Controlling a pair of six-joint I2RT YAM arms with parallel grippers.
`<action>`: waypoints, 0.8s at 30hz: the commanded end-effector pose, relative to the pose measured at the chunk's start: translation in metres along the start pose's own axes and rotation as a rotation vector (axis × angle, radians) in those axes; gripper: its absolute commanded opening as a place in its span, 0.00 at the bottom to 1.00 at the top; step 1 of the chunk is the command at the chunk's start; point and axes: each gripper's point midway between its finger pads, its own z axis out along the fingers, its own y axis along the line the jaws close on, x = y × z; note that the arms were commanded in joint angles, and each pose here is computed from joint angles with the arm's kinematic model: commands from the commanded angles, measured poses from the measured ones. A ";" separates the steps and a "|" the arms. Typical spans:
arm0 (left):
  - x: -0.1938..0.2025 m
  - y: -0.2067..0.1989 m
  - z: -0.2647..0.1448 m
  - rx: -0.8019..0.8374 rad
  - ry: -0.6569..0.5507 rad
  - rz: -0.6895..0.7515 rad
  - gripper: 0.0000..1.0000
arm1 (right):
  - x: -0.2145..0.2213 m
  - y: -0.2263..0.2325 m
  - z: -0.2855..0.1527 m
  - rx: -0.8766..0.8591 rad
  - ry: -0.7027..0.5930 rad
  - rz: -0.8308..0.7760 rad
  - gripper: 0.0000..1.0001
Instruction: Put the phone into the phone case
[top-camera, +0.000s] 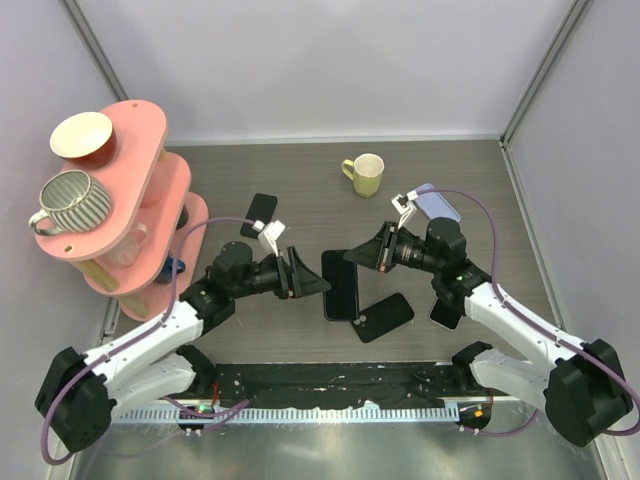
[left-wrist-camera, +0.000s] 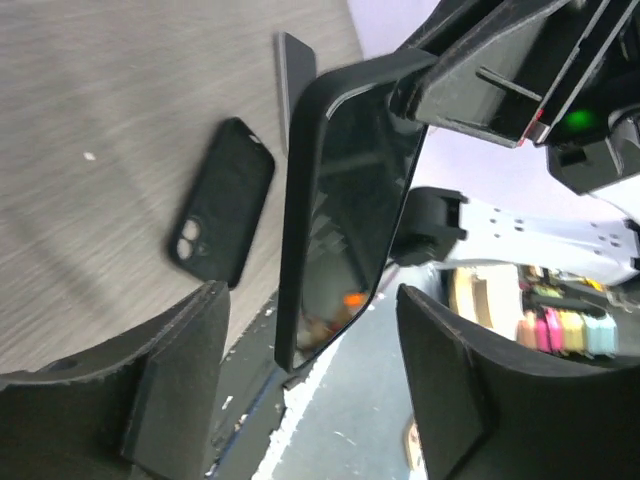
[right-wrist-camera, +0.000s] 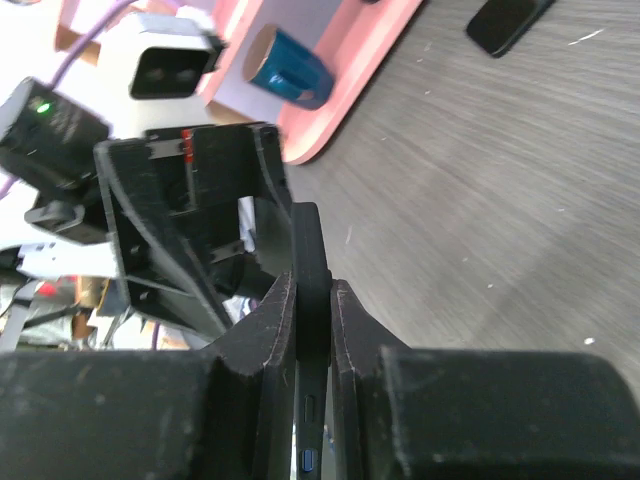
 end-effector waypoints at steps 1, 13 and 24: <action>-0.022 0.013 -0.023 -0.186 -0.104 0.112 0.77 | -0.028 -0.011 0.006 0.066 -0.113 -0.033 0.01; -0.028 0.015 -0.092 -0.414 -0.107 0.345 0.90 | -0.026 -0.092 0.076 0.168 -0.009 0.048 0.01; -0.027 -0.006 -0.119 -0.328 -0.212 0.434 0.91 | -0.013 -0.191 0.128 0.347 0.066 0.099 0.01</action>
